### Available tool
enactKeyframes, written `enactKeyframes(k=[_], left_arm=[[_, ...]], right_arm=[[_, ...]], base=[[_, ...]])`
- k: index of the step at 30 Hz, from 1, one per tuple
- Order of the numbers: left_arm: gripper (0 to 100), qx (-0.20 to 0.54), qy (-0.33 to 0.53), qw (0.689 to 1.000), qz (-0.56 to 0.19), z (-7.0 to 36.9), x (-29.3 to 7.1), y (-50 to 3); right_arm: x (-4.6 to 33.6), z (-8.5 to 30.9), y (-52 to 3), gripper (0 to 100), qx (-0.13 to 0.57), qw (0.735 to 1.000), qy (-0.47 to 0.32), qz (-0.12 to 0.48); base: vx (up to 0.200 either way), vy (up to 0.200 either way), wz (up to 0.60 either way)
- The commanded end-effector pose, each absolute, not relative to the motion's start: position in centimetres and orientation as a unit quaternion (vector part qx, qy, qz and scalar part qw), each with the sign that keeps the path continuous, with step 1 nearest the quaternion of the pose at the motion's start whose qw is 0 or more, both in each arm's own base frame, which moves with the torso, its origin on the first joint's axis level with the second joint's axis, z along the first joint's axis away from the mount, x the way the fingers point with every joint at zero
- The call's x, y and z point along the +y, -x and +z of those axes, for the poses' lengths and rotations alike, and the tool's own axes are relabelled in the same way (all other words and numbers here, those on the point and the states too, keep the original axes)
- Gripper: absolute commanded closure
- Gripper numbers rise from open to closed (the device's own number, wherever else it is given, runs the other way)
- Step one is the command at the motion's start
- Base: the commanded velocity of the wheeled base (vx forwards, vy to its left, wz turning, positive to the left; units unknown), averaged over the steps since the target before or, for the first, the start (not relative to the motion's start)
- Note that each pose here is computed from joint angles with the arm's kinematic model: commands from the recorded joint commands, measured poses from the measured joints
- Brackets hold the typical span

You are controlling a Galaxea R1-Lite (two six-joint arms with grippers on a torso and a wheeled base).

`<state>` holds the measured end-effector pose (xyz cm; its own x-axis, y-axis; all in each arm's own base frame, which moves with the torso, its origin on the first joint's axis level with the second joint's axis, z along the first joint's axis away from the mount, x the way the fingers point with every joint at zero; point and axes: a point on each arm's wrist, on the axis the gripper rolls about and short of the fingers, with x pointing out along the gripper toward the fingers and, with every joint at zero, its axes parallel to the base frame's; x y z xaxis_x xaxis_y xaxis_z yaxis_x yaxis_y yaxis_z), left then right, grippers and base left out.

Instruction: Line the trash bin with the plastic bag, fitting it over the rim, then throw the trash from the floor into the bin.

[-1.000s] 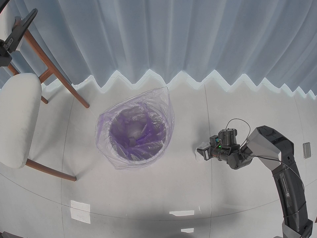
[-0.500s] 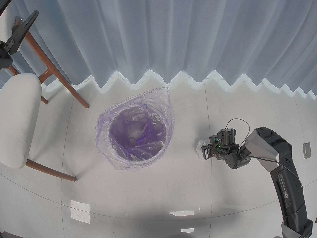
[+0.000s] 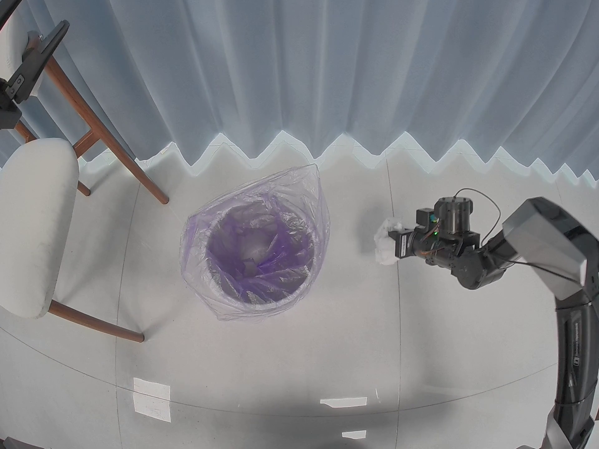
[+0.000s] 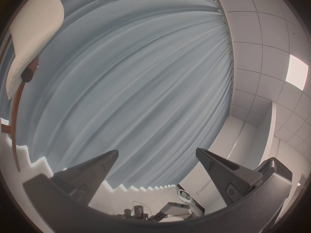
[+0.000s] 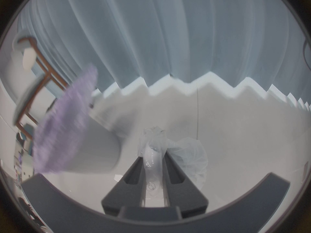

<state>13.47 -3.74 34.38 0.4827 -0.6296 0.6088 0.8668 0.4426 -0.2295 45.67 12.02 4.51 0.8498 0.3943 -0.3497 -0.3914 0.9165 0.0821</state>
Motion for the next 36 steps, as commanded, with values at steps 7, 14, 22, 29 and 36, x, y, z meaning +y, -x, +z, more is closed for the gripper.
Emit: enactKeyframes(k=[7, 14, 22, 29, 36], left_arm=[[0, -0.182, 0.257, 0.844, -0.434, 33.1, -2.4, -9.7], [0, -0.14, 0.252, 0.844, -0.452, 33.0, -2.3, -8.6], [0, -0.145, 0.263, 0.85, -0.433, 33.4, -2.4, -9.6], [0, -0.143, 0.279, 0.859, -0.405, 33.8, -2.5, -11.8], [0, -0.157, 0.266, 0.887, -0.343, 33.4, -2.8, -14.6]], right_arm=[[15.4, 17.6, -26.9, 100, 0.126, 0.907, -0.151, 0.372], [18.1, 15.2, -25.1, 100, 0.105, 0.885, -0.161, 0.425], [20.8, 11.5, -28.6, 100, 0.056, 0.887, -0.146, 0.435], [22.0, 12.7, -31.9, 100, -0.023, 0.893, -0.144, 0.426], [21.7, 9.0, -34.6, 100, -0.029, 0.919, -0.073, 0.386]], base=[[0.0, 0.029, 0.0], [0.0, 0.2, 0.0], [0.0, 0.2, 0.0], [0.0, 0.057, 0.0], [0.0, 0.0, 0.0]])
